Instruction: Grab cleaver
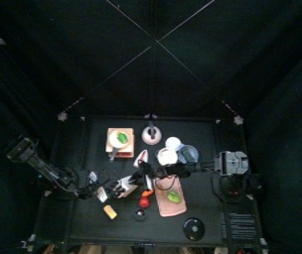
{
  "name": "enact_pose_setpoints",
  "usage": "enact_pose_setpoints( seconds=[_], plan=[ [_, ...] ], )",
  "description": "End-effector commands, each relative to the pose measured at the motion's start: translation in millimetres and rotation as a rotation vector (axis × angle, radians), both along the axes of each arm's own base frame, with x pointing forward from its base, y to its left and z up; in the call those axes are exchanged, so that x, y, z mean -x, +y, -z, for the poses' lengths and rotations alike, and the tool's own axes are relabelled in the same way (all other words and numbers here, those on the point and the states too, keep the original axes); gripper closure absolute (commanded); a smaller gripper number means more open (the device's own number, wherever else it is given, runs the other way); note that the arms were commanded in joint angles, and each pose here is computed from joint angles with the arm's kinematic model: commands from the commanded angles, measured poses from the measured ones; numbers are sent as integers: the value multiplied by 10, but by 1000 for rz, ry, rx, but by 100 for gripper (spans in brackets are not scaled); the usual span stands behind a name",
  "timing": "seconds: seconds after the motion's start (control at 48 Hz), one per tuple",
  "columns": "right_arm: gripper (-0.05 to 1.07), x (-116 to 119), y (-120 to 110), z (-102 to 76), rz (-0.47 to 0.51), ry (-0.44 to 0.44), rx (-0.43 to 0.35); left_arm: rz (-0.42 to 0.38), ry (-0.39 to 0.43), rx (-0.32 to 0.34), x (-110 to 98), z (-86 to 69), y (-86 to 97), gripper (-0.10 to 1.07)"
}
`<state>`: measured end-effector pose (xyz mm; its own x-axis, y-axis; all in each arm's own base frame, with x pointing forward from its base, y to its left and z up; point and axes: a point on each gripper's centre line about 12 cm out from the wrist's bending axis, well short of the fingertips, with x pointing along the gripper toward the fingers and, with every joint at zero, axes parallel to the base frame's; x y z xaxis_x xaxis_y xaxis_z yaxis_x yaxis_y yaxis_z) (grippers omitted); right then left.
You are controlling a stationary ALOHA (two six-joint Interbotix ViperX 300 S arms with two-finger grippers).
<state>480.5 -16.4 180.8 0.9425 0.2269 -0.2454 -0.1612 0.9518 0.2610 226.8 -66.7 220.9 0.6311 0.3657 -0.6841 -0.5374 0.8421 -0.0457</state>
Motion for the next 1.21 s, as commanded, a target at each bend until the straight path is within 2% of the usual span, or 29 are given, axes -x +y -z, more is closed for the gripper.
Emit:
enact_pose_setpoints(
  seconds=[0.0,0.125,0.292,0.5,0.625,0.917,1.062,1.188],
  plan=[
    [40,-43,-24,-185,2,-49,2,-3,-6,-2,-19,-17,4,25],
    [40,-57,-33,-192,4,-52,3,3,-1,-5,-11,15,6,39],
    [40,-54,-36,-182,6,-47,4,-21,-4,-30,-34,9,96,48],
    [40,-42,-27,-160,5,-41,3,-51,-14,-71,-52,16,249,48],
    [40,-60,-37,-192,6,-50,4,-60,-17,-70,-33,27,291,48],
    [40,-169,-43,-397,-2,-108,22,-37,-33,-51,-46,11,266,48],
    [45,-206,-49,-356,-1,-103,22,10,-56,-11,-89,4,197,48],
    [53,-232,-42,-313,-5,-96,23,21,-58,-2,-91,15,183,48]
  ],
)
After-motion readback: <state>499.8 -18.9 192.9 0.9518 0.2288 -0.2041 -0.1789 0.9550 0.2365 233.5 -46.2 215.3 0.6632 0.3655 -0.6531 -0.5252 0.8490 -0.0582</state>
